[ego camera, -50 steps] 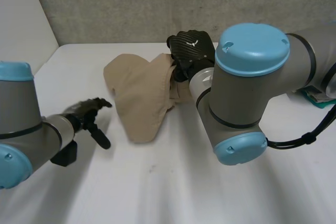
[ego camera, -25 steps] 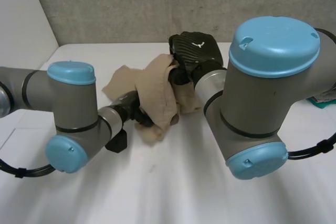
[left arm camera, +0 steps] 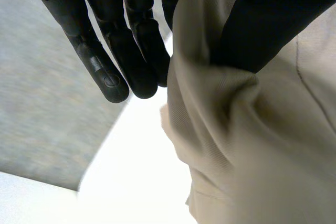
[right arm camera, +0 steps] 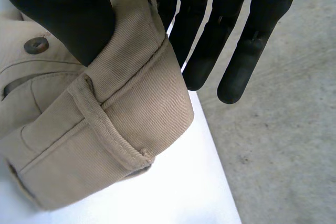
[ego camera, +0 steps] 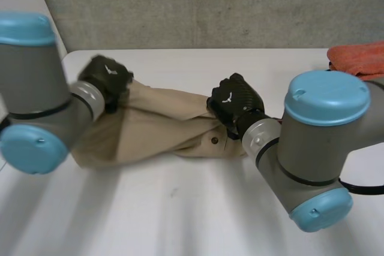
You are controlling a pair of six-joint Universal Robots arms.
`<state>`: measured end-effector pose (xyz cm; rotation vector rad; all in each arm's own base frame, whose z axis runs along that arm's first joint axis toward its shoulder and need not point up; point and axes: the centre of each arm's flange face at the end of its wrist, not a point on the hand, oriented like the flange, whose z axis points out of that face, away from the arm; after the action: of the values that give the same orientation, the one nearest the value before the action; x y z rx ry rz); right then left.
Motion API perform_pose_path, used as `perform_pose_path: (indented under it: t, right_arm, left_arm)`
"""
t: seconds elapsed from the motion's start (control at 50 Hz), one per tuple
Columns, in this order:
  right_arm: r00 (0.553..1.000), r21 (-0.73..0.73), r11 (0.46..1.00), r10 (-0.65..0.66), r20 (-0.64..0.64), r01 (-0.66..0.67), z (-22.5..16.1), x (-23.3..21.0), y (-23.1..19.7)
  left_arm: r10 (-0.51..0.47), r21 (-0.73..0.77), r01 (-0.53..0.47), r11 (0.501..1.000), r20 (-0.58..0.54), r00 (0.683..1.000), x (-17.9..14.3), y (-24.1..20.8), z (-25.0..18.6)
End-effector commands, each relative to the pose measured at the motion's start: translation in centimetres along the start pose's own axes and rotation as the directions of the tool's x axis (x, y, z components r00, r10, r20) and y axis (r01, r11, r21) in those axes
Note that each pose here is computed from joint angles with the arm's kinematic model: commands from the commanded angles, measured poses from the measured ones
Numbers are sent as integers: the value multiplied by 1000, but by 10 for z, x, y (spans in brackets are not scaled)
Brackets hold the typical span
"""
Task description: Fold the laundry.
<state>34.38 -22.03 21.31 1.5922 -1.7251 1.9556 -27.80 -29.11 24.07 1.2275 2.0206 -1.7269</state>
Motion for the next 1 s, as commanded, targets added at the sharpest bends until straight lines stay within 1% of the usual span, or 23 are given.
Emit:
perform_pose_path:
  t: [0.02,0.08,0.12,0.14,0.2,0.22,0.28,0.3,0.32,0.36,0.38,0.44,0.46,0.5,0.52,0.58,0.6,0.66,0.7,0.76,0.84,0.9,1.0]
  right_arm:
    - [999,36,999,23,-39,-21,31,-3,-1]
    - [981,135,991,52,-189,-26,60,25,-19]
    - [951,208,978,88,-298,-26,73,48,-33]
    - [898,288,957,150,-414,-27,81,75,-48]
    - [792,412,910,276,-545,-33,84,113,-67]
    - [715,505,863,367,-595,-22,81,135,-78]
    - [647,605,797,459,-608,3,75,151,-91]
    - [631,643,766,490,-602,18,72,153,-95]
    - [632,649,760,493,-598,22,72,152,-95]
    - [649,643,766,479,-590,20,71,146,-94]
    - [678,623,782,455,-577,6,72,136,-90]
    - [723,582,813,416,-551,-24,73,121,-80]
    - [755,543,838,389,-528,-51,74,109,-69]
    - [783,503,861,366,-503,-79,73,98,-58]
    - [812,451,886,341,-473,-109,72,86,-46]
    - [852,373,915,316,-418,-156,69,67,-25]
    - [879,313,932,297,-373,-182,67,53,-10]
    - [920,212,954,266,-287,-210,61,28,11]
    - [952,106,968,243,-183,-227,53,0,31]
    - [971,-18,973,229,-67,-231,42,-27,51]
    - [971,-117,964,238,-15,-238,33,-33,60]
    - [964,-153,952,264,-33,-266,28,-23,59]
    - [939,-137,929,336,-79,-344,16,2,47]
  left_arm:
    - [-3,31,2,1000,29,1000,8,1,42]
    - [-44,240,3,971,166,985,-30,-38,57]
    - [-74,375,-23,927,241,968,-54,-63,59]
    - [-117,509,-65,859,317,941,-80,-90,54]
    - [-220,676,-133,725,410,885,-120,-128,38]
    - [-297,740,-144,657,430,852,-137,-142,28]
    - [-401,812,-122,571,406,821,-152,-154,17]
    - [-439,833,-88,547,374,817,-154,-155,15]
    - [-448,836,-64,545,355,821,-152,-154,17]
    - [-456,829,-11,560,319,831,-145,-148,20]
    - [-452,805,46,592,284,845,-137,-138,25]
    - [-441,755,124,644,233,867,-120,-121,32]
    - [-435,713,170,680,206,876,-110,-107,36]
    - [-424,660,208,722,183,887,-96,-91,40]
    - [-413,605,240,759,163,896,-82,-75,43]
    - [-393,513,278,812,130,910,-58,-50,46]
    - [-381,446,301,843,99,919,-40,-32,47]
    - [-365,343,327,881,50,930,-13,-6,45]
    - [-351,255,340,905,-4,937,13,14,42]
    - [-332,157,336,929,-52,942,36,36,39]
    - [-299,103,307,946,-80,951,41,39,30]
    - [-277,105,285,953,-86,957,35,30,19]
    - [-270,164,274,948,-47,962,11,9,-1]
